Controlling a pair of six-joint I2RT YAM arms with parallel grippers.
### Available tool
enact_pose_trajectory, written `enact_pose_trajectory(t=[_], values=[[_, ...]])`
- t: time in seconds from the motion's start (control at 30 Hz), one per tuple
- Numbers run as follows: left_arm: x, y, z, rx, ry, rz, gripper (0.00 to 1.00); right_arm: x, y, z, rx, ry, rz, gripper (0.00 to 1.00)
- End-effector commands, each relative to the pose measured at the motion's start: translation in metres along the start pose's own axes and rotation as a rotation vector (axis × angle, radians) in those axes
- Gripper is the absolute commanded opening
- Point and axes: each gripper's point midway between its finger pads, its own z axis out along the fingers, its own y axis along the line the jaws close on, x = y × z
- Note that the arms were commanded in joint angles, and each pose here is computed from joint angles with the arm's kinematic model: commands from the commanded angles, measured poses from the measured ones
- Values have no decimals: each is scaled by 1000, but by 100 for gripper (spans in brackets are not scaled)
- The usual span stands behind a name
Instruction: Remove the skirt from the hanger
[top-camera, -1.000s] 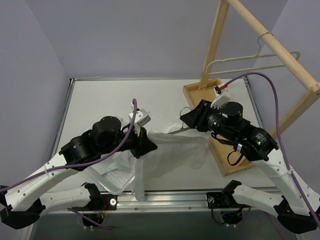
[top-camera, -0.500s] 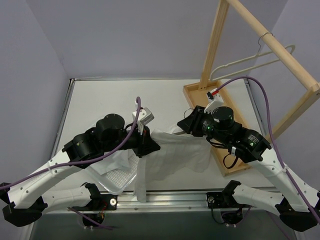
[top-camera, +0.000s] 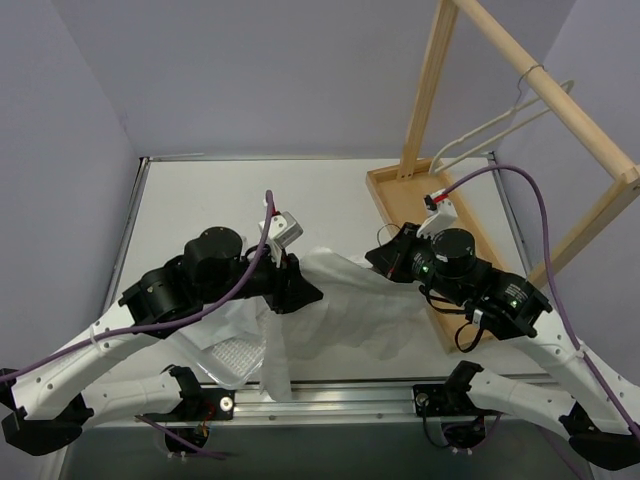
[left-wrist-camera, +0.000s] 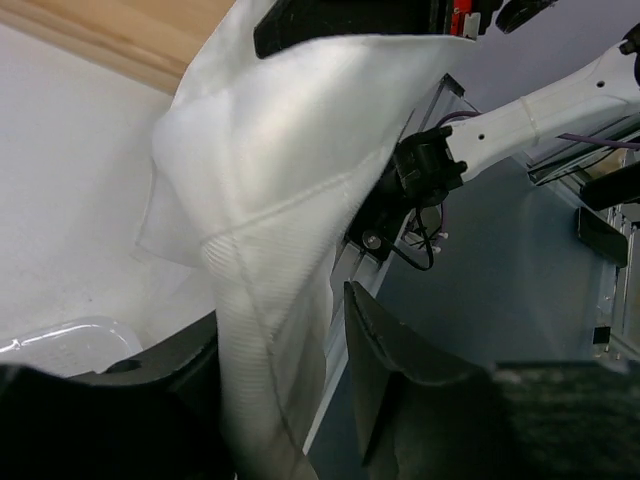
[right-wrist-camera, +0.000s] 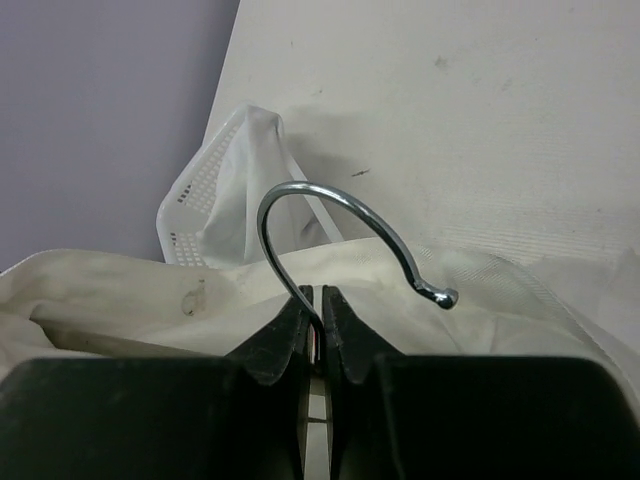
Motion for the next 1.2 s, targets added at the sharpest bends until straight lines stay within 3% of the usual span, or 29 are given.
enact_pose_trajectory(t=[0.0, 0.1, 0.3, 0.47, 0.73, 0.83, 0.9, 1.17], values=[[-25, -13, -15, 46, -114, 24, 48, -35, 17, -15, -52, -141, 100, 0], [-19, -9, -18, 31, -115, 21, 55, -38, 15, -22, -40, -148, 87, 0], [-7, -2, -20, 8, -96, 21, 56, -36, 10, -33, -27, -140, 85, 0], [-1, 0, -18, 2, -75, 16, 46, -41, 7, -49, -32, -170, 103, 0], [7, 2, -12, 7, -53, -5, 46, -54, 10, -71, -38, -200, 102, 0], [8, 1, -9, 18, -50, -17, 24, -53, 6, -76, -29, -204, 105, 0], [8, 1, -8, 16, -49, -19, 2, -53, 3, -79, -24, -210, 107, 0], [-2, 18, -23, -96, -114, -23, 2, -54, -20, -93, 57, -253, 127, 0]])
